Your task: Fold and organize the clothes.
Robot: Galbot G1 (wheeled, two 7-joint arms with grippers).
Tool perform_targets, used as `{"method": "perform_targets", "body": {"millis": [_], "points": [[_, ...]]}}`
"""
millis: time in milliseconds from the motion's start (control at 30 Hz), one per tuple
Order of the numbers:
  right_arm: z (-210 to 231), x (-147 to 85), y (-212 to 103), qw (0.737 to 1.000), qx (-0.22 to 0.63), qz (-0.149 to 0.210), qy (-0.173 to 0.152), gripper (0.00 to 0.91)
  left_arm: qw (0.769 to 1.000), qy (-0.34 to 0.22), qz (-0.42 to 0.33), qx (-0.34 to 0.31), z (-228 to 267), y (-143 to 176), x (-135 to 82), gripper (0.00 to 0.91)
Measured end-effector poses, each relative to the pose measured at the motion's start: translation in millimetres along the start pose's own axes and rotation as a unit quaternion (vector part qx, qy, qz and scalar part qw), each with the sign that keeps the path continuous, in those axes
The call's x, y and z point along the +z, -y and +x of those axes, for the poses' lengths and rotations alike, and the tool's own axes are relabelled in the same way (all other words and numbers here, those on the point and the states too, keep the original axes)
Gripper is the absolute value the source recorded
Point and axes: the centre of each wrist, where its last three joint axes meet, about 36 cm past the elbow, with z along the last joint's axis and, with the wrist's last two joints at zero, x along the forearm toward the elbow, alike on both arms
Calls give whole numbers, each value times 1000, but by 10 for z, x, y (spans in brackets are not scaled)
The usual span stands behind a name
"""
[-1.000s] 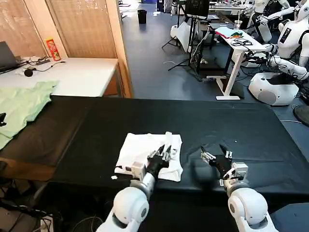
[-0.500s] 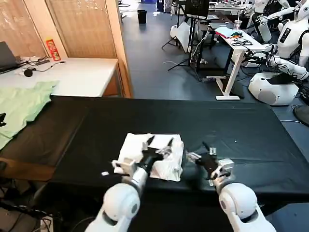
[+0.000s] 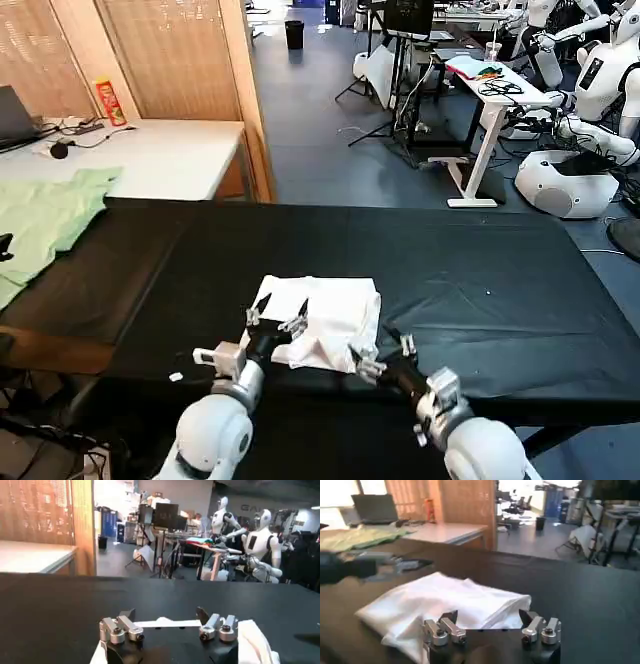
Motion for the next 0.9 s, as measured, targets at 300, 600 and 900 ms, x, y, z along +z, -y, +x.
{"method": "perform_targets", "body": {"millis": [300, 600, 900], "points": [[-31, 97, -73, 1000, -2, 29, -10, 839, 1000, -7, -1, -8, 55, -38, 55, 878], [-105, 181, -153, 998, -7, 66, -10, 722, 1000, -7, 2, -10, 87, -10, 74, 878], [-155, 248, -220, 997, -15, 75, -16, 575, 1000, -7, 3, -11, 126, 9, 95, 878]]}}
